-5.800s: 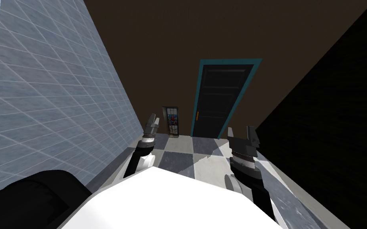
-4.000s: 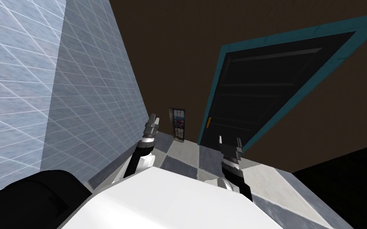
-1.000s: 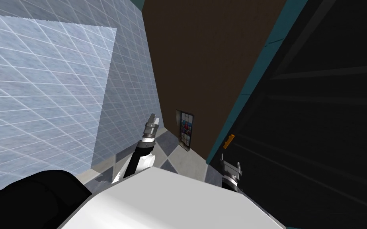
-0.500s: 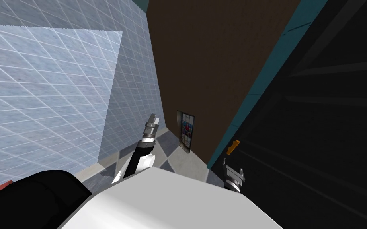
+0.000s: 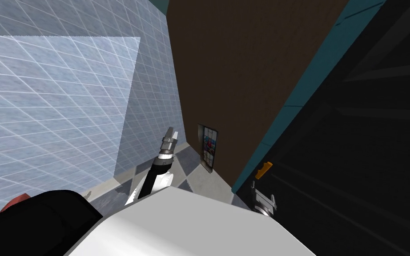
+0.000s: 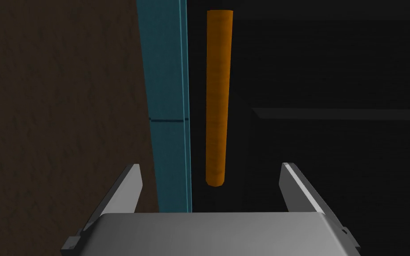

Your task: Pull the door open

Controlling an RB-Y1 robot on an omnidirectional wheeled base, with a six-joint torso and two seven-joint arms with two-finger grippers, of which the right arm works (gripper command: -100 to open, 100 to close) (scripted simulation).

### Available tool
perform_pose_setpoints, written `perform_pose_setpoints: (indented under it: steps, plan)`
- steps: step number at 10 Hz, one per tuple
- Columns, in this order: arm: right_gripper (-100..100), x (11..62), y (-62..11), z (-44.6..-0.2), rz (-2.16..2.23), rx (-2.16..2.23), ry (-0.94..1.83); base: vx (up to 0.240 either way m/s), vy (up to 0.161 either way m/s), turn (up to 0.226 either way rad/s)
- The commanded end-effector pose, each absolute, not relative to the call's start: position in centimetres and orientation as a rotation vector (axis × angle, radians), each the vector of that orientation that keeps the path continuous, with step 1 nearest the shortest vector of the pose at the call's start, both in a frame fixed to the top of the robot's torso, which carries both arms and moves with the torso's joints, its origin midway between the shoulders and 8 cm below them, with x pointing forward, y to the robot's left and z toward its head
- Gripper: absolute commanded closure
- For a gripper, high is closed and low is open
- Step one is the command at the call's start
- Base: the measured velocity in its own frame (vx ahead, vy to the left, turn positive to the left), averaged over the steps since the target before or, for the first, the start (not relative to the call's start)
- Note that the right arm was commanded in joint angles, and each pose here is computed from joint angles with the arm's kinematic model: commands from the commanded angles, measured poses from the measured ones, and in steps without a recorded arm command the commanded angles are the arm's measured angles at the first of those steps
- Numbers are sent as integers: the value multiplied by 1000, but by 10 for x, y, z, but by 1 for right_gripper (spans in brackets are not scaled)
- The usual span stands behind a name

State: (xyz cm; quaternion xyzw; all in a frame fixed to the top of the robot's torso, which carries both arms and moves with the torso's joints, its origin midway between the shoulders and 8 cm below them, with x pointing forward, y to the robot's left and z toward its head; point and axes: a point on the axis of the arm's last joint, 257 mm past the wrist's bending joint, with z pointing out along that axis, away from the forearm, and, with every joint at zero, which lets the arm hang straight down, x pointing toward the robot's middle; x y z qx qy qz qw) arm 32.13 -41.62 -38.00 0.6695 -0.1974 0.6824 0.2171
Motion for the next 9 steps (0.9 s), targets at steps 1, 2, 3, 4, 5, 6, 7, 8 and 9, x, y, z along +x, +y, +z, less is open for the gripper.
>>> perform_pose_setpoints:
  steps: [1,2,3,4,5,6,7,8,9]
  plan:
    - [-100,314,-424,-387,1872,1859,-587,76,-72,122]
    - [-100,310,-428,-391,1861,1861,-605,70,-88,115]
    - [-100,312,-425,-388,1868,1860,-592,28,-42,25]
    - [-100,308,-434,-390,1869,1861,-594,100,2,-9]
    - [-100,306,-438,-391,1869,1862,-593,147,3,-5]
    - [-100,302,-449,-392,1870,1864,-591,166,-1,-7]
    - [-100,299,-455,-393,1870,1865,-591,154,18,-5]
    - [-100,297,-461,-394,1870,1866,-590,130,16,-8]
    - [-100,294,-468,-394,1871,1866,-589,112,0,-7]
